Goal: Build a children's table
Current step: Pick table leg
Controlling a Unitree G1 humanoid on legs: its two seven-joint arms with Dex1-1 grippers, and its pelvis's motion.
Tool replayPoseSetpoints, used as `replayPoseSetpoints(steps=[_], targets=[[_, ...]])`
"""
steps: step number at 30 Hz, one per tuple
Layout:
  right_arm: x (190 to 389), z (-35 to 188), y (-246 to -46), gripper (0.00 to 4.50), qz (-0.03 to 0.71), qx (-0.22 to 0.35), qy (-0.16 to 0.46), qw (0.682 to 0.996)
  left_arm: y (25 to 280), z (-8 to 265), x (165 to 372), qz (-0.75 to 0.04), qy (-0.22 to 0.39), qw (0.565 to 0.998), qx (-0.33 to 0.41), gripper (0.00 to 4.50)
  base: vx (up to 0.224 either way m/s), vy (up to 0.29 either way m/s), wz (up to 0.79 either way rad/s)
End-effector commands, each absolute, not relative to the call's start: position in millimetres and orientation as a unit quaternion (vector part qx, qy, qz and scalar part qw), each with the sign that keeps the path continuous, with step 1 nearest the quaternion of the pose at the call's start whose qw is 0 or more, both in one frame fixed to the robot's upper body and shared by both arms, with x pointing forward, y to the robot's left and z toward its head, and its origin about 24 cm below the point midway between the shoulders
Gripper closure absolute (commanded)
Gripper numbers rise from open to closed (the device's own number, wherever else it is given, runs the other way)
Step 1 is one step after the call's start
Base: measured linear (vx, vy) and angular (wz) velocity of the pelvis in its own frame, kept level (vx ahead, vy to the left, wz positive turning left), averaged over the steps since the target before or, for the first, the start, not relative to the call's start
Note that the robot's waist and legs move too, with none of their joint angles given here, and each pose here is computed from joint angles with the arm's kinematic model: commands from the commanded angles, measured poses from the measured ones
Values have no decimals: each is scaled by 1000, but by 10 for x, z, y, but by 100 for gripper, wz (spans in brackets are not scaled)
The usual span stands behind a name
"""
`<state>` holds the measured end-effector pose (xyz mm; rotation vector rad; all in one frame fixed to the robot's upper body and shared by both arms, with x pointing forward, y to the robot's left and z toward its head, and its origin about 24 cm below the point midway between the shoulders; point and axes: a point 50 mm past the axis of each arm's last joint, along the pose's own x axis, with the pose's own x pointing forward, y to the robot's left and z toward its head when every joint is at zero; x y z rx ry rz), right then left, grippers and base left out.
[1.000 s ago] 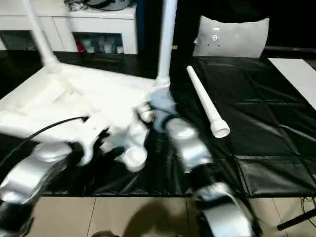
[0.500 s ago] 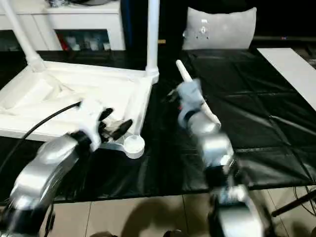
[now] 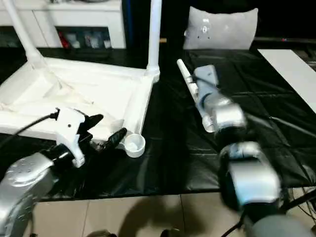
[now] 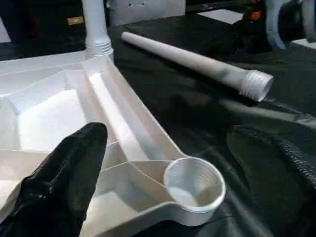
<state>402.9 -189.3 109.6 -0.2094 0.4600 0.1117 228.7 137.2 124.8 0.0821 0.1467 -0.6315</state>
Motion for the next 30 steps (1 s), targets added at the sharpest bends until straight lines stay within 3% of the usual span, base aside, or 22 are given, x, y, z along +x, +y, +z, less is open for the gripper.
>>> replayPoseSetpoints(steps=[1, 8, 15, 22, 26, 30], targets=[[4039, 1108, -1962, 0, 42, -105, 230, 967, 1353, 1306, 2241, -325, 69, 942, 42, 3, 0, 0, 0], [4011, 1077, -2193, 0, 9, -125, 262, 957, 1253, 1448, 2052, -390, 68, 917, 50, 3, 0, 0, 0], [3942, 982, -2263, 0, 20, -79, 309, 948, 1232, 1470, 1978, -408, 84, 907, 57, 3, 0, 0, 0], [3911, 987, -2107, 0, 126, 6, 340, 932, 1255, 1497, 1966, -406, 91, 907, 60, 3, 0, 0, 0], [3903, 989, -2048, 0, 161, 4, 347, 924, 1250, 1501, 1956, -410, 92, 906, 59, 3, 0, 0, 0], [3892, 975, -1931, 0, 222, -32, 359, 906, 1238, 1515, 1985, -413, 90, 904, 66, 3, 0, 0, 0]])
